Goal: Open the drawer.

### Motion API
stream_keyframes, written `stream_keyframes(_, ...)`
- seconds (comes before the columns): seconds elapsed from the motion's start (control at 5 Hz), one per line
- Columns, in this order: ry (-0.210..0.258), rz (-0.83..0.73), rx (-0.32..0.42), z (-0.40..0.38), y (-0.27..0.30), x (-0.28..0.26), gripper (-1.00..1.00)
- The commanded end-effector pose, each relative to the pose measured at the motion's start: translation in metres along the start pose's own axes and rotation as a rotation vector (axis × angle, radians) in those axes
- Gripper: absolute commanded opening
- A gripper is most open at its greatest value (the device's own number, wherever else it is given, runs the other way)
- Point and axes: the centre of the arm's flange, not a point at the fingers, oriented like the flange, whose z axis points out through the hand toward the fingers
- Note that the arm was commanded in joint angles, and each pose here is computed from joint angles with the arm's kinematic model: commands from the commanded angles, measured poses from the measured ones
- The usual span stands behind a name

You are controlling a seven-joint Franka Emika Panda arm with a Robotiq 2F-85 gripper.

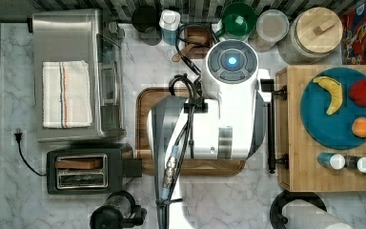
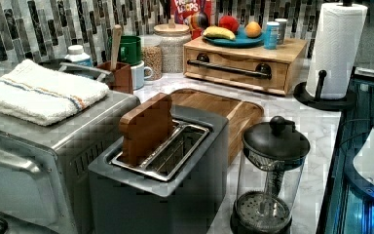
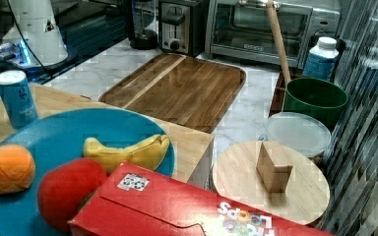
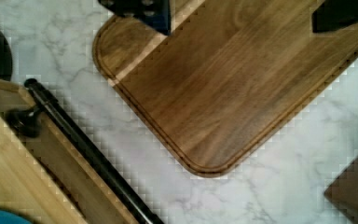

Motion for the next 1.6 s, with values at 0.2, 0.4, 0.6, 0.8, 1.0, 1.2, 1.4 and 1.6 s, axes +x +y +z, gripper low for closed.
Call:
stream_keyframes(0.2,0.002,-0.188,0.050,-0.025,0.023,-0.003,1.00)
stream_keyframes(0.4,0.012,-0.300,0.044,-0.016,0.039,0.002,1.00)
stream_keyframes(0.6,0.016,-0.423,0.011,-0.005,0.051,0.008,1.00)
stream_keyframes(0.8,0.023,-0.528,-0.023,0.029,0.051,0.002,1.00)
stream_keyframes(1.0,0.037,-0.594,-0.030,0.041,0.062,0.010,1.00)
stream_keyframes(1.2,0.042,-0.660,-0.037,0.050,0.071,0.016,1.00)
stream_keyframes(1.4,0.053,-0.715,-0.032,0.056,0.089,0.023,1.00)
stream_keyframes(1.6,0.062,-0.760,-0.013,0.062,0.109,0.029,1.00)
